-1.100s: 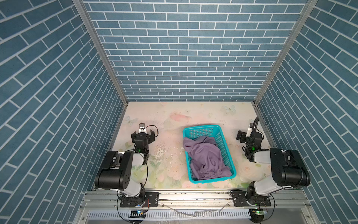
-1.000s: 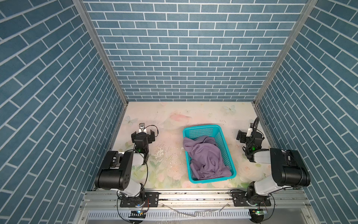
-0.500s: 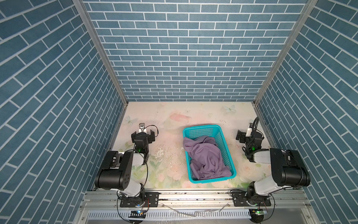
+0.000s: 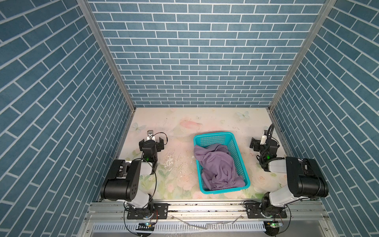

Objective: Fold and stack the trousers
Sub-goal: Move the basket to the center of the table.

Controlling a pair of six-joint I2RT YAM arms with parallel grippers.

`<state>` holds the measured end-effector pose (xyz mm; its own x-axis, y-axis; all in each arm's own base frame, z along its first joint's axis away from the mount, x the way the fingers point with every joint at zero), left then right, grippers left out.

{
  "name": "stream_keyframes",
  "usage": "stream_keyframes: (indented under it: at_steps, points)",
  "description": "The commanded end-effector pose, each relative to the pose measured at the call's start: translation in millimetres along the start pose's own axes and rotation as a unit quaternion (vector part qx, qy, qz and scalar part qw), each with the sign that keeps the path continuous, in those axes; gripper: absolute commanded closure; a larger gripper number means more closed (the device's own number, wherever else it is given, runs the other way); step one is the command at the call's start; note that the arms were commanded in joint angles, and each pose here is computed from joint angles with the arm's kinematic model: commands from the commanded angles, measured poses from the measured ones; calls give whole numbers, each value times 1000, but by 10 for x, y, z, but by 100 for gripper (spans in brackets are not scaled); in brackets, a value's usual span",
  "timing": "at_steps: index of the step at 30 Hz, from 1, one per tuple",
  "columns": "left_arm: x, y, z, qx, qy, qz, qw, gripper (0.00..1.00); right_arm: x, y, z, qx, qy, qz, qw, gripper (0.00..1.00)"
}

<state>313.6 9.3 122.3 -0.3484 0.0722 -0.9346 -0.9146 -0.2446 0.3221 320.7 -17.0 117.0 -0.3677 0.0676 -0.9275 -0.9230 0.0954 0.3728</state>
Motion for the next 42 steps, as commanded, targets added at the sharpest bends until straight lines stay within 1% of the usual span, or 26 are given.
stream_keyframes:
  at_steps: [1,7,9,11,13,14,15,16,18,20,22,23,25,26,27,28,30,31,32,34,38,39,40,42]
  points:
    - [-1,-10,-6,-4,-6,2,1000,1,5,-1,1,-4,6,0,1000,1]
    - [-10,-7,-7,-4,-6,0,1000,1,0,-2,4,-5,6,-1,1000,1]
    - [-43,21,18,-32,-6,-1,999,1,-28,13,-34,16,0,-3,1000,1]
    - [-56,60,-13,-27,-13,-5,1000,1,-149,134,-51,30,-2,-16,999,1]
    - [-69,141,-76,-32,-30,-28,999,1,-273,287,-68,53,-5,-26,998,1]
    - [-83,201,-68,-52,-33,-40,997,1,-360,384,-75,74,-13,-37,996,1]
    - [-154,270,-48,-85,-28,-50,995,1,-447,485,-83,85,-31,-47,995,1]
    - [-212,311,-5,-114,-23,-46,992,1,-518,563,-73,81,-45,-51,994,1]
    - [-401,356,68,-146,-14,-32,989,1,-657,739,-33,67,-61,-50,995,1]
    - [-656,419,144,-176,18,-31,984,1,-735,854,8,72,-70,-44,994,1]
    - [-895,508,197,-183,52,-18,982,1,-759,897,20,79,-88,-10,993,1]
    - [-1004,574,238,-191,78,-6,978,1,-760,890,32,81,-96,16,992,1]
    - [-1169,721,336,-219,138,16,966,1,-715,840,69,79,-104,76,989,1]
    - [-1219,803,380,-229,157,34,960,1,-667,802,113,74,-101,108,986,1]
    - [-1260,870,407,-231,161,50,958,1,-611,772,161,70,-98,138,983,1]
    - [-1303,916,420,-227,162,58,959,1,-563,755,217,59,-93,160,981,3]
    - [-1349,1016,429,-207,171,77,960,1,-455,743,367,14,-89,199,976,9]
    - [-1349,1040,405,-184,169,85,965,1,-409,750,425,-4,-90,214,973,13]
    - [-1337,1052,351,-146,165,95,971,1,-361,769,496,-28,-89,230,969,16]
    - [-1257,1082,266,-90,166,116,975,9,-307,825,603,-61,-88,250,962,22]
    - [-989,1119,103,-8,188,174,967,26,-250,897,748,-113,-96,269,952,28]
    - [-908,1112,36,20,195,191,962,28,-226,911,820,-142,-101,280,944,29]
    - [-851,1107,-29,49,203,202,957,30,-214,909,858,-155,-104,286,940,31]
    - [-751,1085,-188,114,225,226,941,34,-184,906,975,-183,-106,295,932,37]
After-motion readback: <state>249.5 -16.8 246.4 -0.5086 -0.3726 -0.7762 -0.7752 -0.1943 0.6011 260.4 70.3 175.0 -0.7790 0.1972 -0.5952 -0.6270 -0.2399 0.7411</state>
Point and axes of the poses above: each gripper's point midway between its finger pads, its own y axis back along the fingers, its own z axis along the line the jaws close on, x = y × z, the point moved 8 cm from there along y, back along the fingers, and after that the axes turned 2 degrees about -y, right-handed, at the moved point
